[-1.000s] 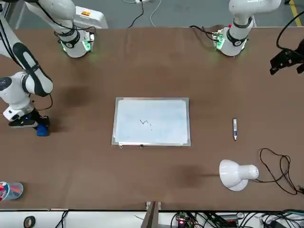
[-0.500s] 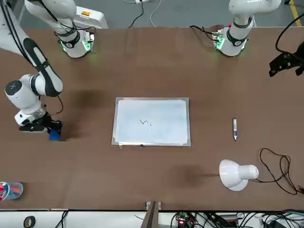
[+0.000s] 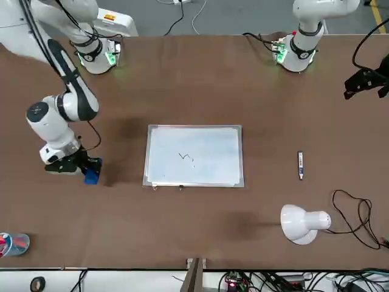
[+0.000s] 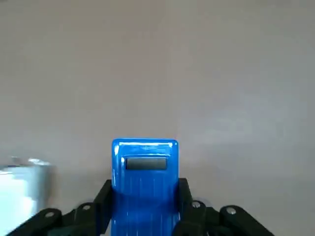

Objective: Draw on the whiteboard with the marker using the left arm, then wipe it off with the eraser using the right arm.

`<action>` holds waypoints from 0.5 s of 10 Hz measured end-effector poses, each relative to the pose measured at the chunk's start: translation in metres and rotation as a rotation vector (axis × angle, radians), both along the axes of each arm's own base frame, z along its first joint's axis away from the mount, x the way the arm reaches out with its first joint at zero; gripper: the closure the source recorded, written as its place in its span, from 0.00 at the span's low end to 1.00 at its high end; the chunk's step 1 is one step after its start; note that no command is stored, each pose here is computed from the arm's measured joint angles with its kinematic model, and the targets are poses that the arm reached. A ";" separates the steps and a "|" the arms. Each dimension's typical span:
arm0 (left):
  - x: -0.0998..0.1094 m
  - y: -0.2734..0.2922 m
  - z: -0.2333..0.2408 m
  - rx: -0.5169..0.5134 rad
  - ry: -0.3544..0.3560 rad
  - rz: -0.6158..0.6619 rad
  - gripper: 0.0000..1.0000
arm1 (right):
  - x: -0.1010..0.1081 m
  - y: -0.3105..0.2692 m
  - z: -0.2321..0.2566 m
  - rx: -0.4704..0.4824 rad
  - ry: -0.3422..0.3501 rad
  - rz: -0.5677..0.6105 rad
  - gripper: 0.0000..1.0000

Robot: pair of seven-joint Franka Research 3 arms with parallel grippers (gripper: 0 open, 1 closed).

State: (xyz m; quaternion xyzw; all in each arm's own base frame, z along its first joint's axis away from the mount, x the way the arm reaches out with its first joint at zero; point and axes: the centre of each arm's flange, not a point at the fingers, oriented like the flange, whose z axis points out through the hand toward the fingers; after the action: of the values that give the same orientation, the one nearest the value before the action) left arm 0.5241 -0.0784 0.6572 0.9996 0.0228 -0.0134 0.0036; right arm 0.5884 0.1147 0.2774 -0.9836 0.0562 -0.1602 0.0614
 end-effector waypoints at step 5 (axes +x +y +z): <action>0.003 0.009 -0.002 -0.004 -0.002 0.018 0.00 | -0.002 0.112 0.038 0.073 0.038 -0.043 0.44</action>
State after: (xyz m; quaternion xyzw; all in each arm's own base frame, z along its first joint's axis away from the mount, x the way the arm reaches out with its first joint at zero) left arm 0.5271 -0.0691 0.6556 0.9994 0.0318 -0.0127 0.0060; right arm 0.5866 0.2262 0.3155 -0.9821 0.0843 -0.1406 0.0926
